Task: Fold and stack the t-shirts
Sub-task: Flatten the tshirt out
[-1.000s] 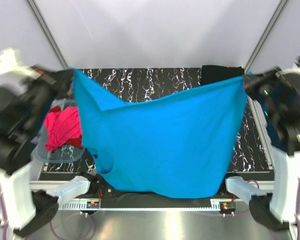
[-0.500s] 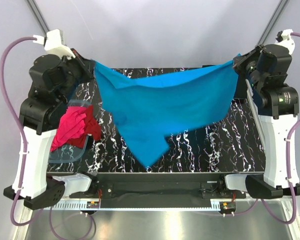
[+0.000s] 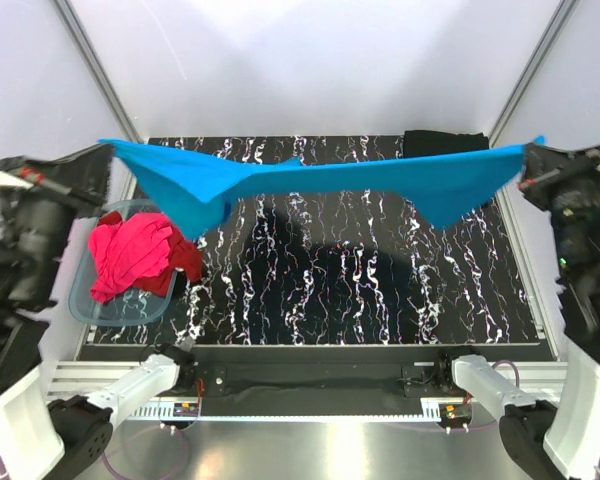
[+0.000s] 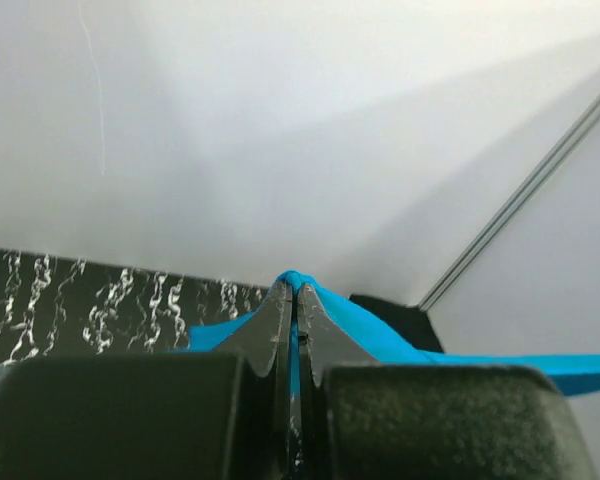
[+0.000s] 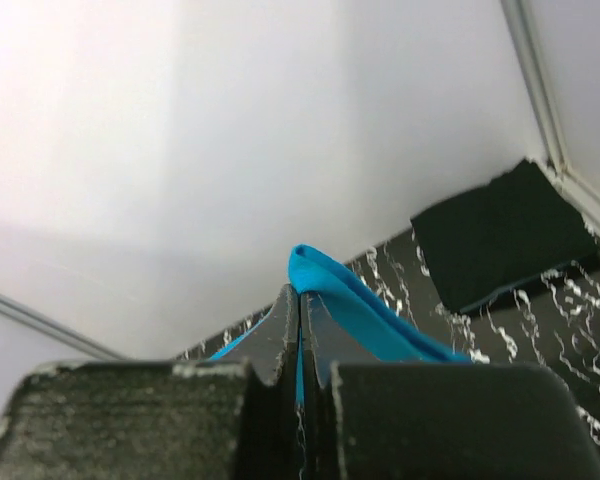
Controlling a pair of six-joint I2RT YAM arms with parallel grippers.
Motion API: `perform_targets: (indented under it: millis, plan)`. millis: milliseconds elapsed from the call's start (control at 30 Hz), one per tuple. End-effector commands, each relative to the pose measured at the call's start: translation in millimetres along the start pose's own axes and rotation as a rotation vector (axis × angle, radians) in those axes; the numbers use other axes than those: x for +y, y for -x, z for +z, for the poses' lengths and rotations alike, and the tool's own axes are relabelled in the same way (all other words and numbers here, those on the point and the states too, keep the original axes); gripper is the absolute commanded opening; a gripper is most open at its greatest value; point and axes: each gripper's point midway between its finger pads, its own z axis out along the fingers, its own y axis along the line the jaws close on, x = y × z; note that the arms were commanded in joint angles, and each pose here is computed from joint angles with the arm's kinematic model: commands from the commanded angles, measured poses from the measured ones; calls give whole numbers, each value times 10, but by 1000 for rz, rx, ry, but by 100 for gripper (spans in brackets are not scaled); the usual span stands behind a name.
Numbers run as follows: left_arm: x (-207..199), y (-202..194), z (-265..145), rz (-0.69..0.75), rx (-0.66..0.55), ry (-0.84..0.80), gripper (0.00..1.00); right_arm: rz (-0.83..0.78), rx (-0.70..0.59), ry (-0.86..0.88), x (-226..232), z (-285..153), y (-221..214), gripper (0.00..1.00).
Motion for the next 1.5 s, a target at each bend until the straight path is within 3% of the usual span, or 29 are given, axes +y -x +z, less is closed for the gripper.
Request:
perform_targets:
  millis: [0, 133, 333, 500, 633, 667, 733, 900, 1000, 1067, 1200, 1300, 1467]
  plan:
    - [-90, 275, -62, -8, -83, -30, 0, -33, -73, -37, -41, -85, 237, 0]
    - [-119, 410, -84, 5, -111, -32, 0, -20, -102, -20, 44, -117, 384, 0]
    - [1, 127, 464, 80, -29, 59, 0, -42, -37, -59, 92, 365, 193, 0]
    - [218, -613, 1176, 143, 154, 161, 0, -78, 42, -104, 27, 1011, -249, 0]
    - [491, -1263, 1598, 210, 277, 246, 0, -116, 136, -212, -380, 1484, -946, 0]
    - [634, -1604, 1698, 233, 343, 280, 0, -118, 156, -236, -479, 1561, -1085, 0]
    - [866, -2018, 1850, 250, 381, 329, 0, -101, 213, -308, -809, 1772, -1533, 0]
    - [1166, -2589, 2323, 210, 357, 342, 0, -26, 312, -319, -1352, 2371, -2451, 0]
    - [1287, -2925, 2715, 206, 369, 332, 0, 10, 401, -340, -1643, 2640, -2809, 0]
    - [1291, -3059, 2875, 217, 416, 328, 0, 23, 425, -294, -1578, 2729, -2813, 0]
    - [1321, -2915, 2935, 231, 371, 360, 0, -17, 395, -222, -1381, 2750, -2578, 0]
    - [1203, -2563, 2890, 231, 307, 346, 0, -37, 368, -193, -1181, 2659, -2264, 0]
    - [742, -1602, 2374, 118, 138, 250, 0, -61, 302, -147, -767, 2165, -1531, 0]
